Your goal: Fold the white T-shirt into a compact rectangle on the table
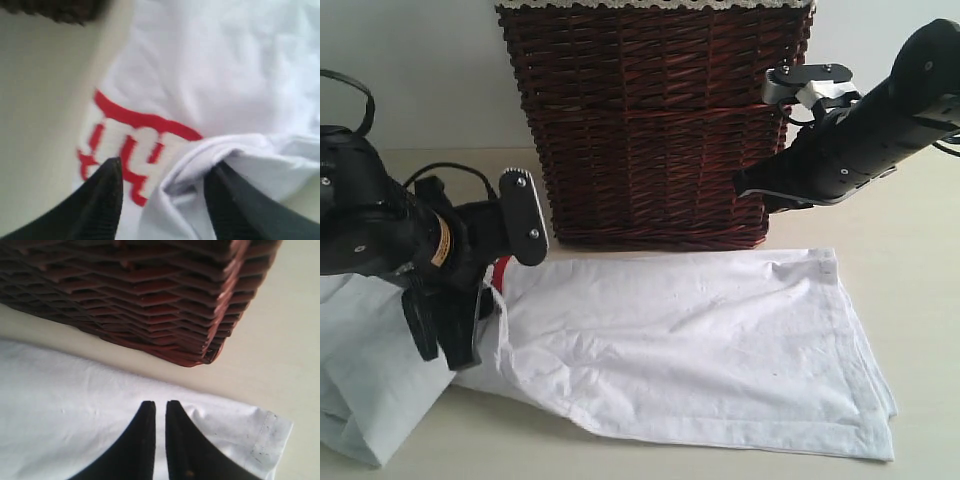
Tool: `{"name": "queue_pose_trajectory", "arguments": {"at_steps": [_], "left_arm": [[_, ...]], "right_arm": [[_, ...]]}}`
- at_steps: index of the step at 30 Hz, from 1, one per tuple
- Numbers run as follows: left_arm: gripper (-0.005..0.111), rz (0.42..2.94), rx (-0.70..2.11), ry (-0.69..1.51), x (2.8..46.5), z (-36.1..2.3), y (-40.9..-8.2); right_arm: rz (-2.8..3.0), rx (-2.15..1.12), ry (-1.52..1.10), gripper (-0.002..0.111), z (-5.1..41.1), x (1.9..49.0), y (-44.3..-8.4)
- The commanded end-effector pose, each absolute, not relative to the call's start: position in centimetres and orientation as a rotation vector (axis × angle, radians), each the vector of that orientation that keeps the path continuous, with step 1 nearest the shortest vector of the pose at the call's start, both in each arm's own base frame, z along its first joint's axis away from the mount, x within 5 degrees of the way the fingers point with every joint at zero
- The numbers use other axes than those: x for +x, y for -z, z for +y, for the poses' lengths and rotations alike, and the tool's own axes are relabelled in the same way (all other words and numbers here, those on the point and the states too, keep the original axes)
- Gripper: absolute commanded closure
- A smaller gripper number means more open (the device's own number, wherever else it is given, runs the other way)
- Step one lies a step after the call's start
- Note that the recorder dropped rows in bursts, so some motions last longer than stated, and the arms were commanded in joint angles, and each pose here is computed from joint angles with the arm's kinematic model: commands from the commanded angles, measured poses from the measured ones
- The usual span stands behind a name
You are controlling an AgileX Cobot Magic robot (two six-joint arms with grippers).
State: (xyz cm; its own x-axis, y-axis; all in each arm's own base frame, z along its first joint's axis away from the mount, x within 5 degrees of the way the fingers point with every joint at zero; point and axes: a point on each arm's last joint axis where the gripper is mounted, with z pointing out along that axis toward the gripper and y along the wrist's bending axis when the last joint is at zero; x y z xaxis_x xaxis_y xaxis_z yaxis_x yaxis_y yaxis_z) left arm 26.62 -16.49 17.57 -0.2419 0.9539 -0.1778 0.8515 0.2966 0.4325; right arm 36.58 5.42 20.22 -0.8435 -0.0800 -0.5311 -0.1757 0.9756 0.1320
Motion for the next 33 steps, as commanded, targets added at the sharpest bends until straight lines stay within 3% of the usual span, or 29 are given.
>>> {"name": "queue_pose_trajectory", "arguments": {"at_steps": [1,7,17,26,33], "left_arm": [[0.059,2.379,1.649,-0.125,24.9,-17.0,-18.0],[0.057,2.381,1.576,-0.113,24.5,-16.8,-19.6],[0.058,2.423,1.109,-0.554,25.3,-13.3,-23.4],[0.059,2.724,1.300,-0.236,21.2,-13.4,-20.4],[0.058,2.603,1.006,-0.456,23.1,-11.5,-19.1]], "right_arm": [[2.566,-0.171,-0.243,0.098,5.3,36.4,-20.5],[2.576,-0.171,-0.249,0.098,5.3,36.3,-20.4],[2.571,-0.167,-0.272,0.098,5.4,36.3,-20.5],[2.569,-0.171,-0.294,0.098,5.6,36.3,-20.5],[2.580,-0.175,-0.299,0.098,5.6,36.2,-20.4]]}}
